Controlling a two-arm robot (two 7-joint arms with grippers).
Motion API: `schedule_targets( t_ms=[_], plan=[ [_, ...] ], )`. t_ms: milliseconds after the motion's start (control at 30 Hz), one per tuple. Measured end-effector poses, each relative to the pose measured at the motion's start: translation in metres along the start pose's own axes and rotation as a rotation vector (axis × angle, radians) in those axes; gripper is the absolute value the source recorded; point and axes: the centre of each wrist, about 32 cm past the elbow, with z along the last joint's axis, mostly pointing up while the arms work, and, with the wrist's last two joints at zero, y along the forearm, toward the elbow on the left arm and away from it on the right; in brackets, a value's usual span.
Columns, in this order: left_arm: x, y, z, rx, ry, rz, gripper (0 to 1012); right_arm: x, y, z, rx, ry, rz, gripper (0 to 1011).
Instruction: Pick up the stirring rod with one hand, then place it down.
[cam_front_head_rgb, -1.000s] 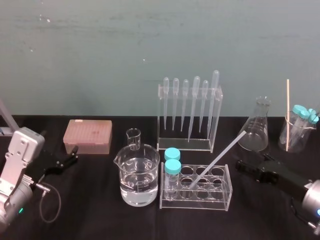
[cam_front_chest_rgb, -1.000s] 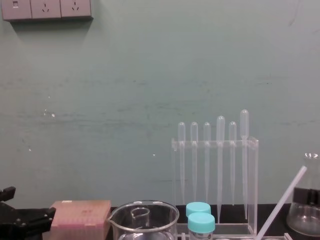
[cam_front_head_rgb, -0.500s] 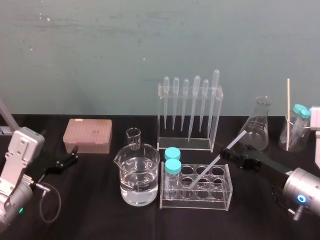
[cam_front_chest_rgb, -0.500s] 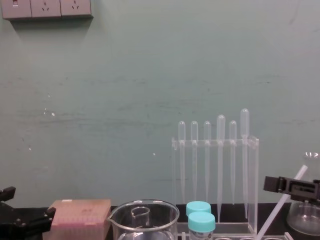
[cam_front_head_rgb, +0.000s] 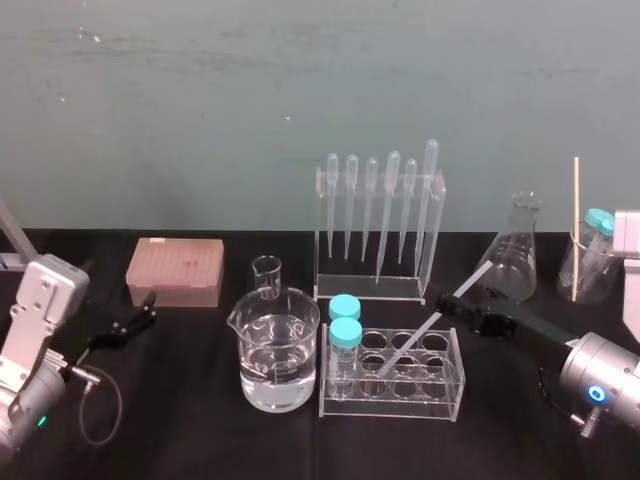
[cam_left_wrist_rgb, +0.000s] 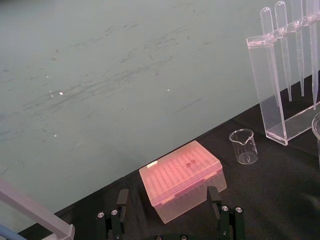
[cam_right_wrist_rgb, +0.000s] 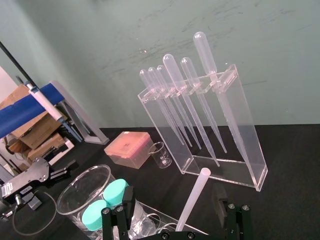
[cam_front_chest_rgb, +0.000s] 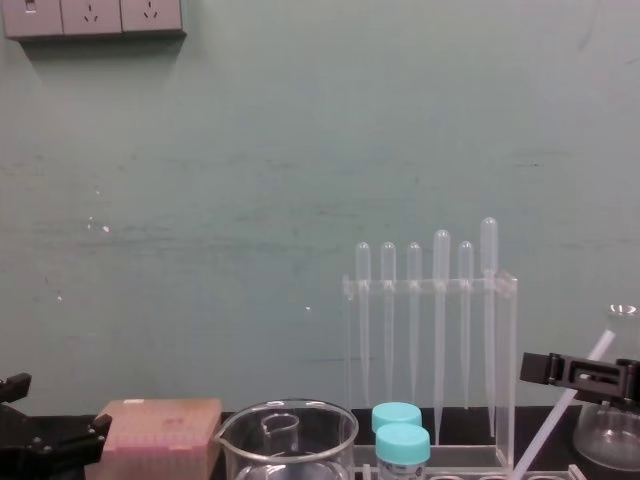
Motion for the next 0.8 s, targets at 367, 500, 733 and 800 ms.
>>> schedule_targets(
  t_ms=[367, 500, 733, 800],
  plan=[
    [0.0000, 0.0000, 0.0000, 0.000, 0.000, 0.000, 1000, 0.0000, -0.0007, 0.0001, 0.001, 0.000, 0.001, 734],
    [0.0000, 0.0000, 0.0000, 0.000, 0.000, 0.000, 1000, 0.0000, -0.0009, 0.0002, 0.002, -0.001, 0.001, 609],
    [0.0000, 0.0000, 0.0000, 0.000, 0.000, 0.000, 1000, 0.0001, -0.0012, 0.0004, 0.002, -0.001, 0.001, 390],
    [0.0000, 0.0000, 0.0000, 0.000, 0.000, 0.000, 1000, 0.0001, -0.0012, 0.0004, 0.002, -0.002, 0.002, 302]
  ],
)
